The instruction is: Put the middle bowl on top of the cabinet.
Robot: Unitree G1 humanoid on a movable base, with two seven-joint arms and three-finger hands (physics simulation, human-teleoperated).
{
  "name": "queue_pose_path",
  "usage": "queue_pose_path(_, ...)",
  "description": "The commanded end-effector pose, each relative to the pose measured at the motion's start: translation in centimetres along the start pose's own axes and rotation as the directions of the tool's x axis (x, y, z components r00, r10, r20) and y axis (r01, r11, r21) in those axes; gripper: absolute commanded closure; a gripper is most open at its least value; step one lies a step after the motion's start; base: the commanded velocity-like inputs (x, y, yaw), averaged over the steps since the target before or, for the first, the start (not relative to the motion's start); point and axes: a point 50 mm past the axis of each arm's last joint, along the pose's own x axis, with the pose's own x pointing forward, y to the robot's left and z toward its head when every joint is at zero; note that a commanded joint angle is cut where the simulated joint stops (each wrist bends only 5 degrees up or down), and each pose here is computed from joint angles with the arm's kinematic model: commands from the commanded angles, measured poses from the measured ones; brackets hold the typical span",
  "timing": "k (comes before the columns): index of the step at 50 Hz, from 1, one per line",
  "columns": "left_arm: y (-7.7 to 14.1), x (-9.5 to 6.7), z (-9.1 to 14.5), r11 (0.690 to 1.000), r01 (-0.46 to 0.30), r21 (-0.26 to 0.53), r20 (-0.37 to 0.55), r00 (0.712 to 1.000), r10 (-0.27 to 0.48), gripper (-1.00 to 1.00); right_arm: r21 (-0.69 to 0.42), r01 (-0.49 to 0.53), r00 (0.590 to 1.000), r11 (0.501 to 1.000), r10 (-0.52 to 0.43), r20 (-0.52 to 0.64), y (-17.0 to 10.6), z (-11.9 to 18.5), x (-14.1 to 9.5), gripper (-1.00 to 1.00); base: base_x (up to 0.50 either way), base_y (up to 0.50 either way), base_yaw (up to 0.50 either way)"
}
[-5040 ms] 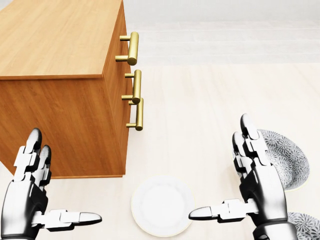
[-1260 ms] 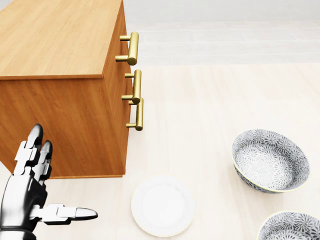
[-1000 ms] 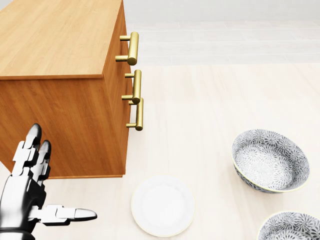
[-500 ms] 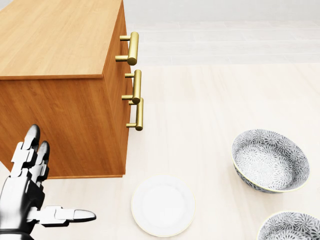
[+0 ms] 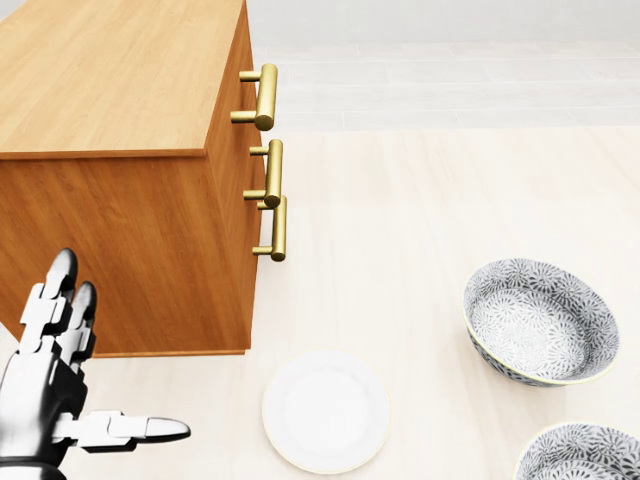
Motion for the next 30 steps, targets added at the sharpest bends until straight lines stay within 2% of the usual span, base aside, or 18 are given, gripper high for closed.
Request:
queue_pose_path(1, 0.04, 0.08, -0.12, 1.0, -0.004, 0.0, -0.005, 1.0, 0.004, -1.0, 0.006, -0.007, 1.0, 1.0, 0.007, -0.003, 0.21, 0.26, 0.16, -1.0, 0.0, 0.0, 0.0)
queue_pose_path(30, 0.24, -0.08, -0.75, 1.0, -0.009, -0.007, -0.032, 0.999, 0.009, -1.0, 0.014, 0.0, 1.0, 1.0, 0.0, 0.016, 0.19, 0.72, 0.19, -1.0, 0.0, 0.0, 0.0)
